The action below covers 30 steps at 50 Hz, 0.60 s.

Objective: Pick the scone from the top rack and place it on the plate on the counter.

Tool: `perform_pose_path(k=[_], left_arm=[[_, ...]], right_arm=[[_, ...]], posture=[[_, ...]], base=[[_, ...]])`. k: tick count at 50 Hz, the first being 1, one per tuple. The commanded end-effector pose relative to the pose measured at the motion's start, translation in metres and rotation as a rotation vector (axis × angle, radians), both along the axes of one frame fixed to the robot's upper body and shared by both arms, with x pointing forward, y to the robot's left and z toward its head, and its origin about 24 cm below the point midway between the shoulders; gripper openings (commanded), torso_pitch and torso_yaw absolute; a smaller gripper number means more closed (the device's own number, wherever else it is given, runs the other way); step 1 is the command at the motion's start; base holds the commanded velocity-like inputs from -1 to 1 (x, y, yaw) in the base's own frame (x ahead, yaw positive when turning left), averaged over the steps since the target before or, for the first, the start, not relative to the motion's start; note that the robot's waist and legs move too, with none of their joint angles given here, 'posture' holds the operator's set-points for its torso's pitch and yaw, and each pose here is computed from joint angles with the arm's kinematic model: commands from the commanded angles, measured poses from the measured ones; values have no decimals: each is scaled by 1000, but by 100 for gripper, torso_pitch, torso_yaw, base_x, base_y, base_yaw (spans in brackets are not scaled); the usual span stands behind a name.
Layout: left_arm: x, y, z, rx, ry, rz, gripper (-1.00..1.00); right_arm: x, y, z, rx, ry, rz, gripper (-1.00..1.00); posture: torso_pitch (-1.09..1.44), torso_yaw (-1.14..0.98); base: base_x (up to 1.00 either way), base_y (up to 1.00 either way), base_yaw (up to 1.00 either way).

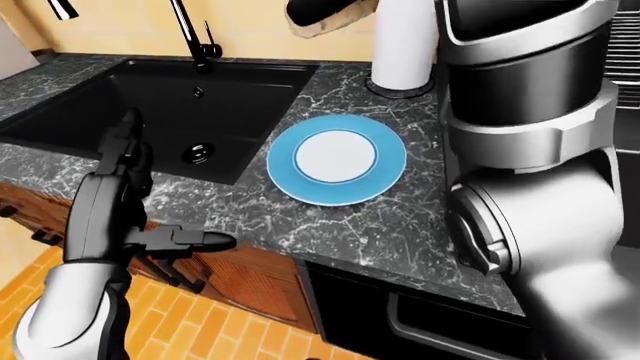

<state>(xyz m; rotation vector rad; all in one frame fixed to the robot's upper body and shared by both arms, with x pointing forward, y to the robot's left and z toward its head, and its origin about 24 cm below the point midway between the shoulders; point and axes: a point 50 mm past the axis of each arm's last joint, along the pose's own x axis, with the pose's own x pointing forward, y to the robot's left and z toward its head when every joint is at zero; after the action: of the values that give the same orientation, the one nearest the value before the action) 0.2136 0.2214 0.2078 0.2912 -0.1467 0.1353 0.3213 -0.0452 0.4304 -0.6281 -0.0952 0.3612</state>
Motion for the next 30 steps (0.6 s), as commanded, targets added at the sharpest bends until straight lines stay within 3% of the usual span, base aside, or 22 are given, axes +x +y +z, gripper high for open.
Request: perform_pose_path(k=[1,18,30], left_arm=[[-4,-1,11,32,-71,4,100],[-7,-1,14,35,-72,7,100],[-8,-1,15,35,-72,4,100]], right_arm=[[-8,4,15,-20,-83,19,-100],[30,9,-15,-74,-25,-22,-100],[39,11,-36,-96,7,-28,-100]], posture=[[0,44],[0,44],[0,44]], base=[[0,0,0],[0,0,0],[0,0,0]])
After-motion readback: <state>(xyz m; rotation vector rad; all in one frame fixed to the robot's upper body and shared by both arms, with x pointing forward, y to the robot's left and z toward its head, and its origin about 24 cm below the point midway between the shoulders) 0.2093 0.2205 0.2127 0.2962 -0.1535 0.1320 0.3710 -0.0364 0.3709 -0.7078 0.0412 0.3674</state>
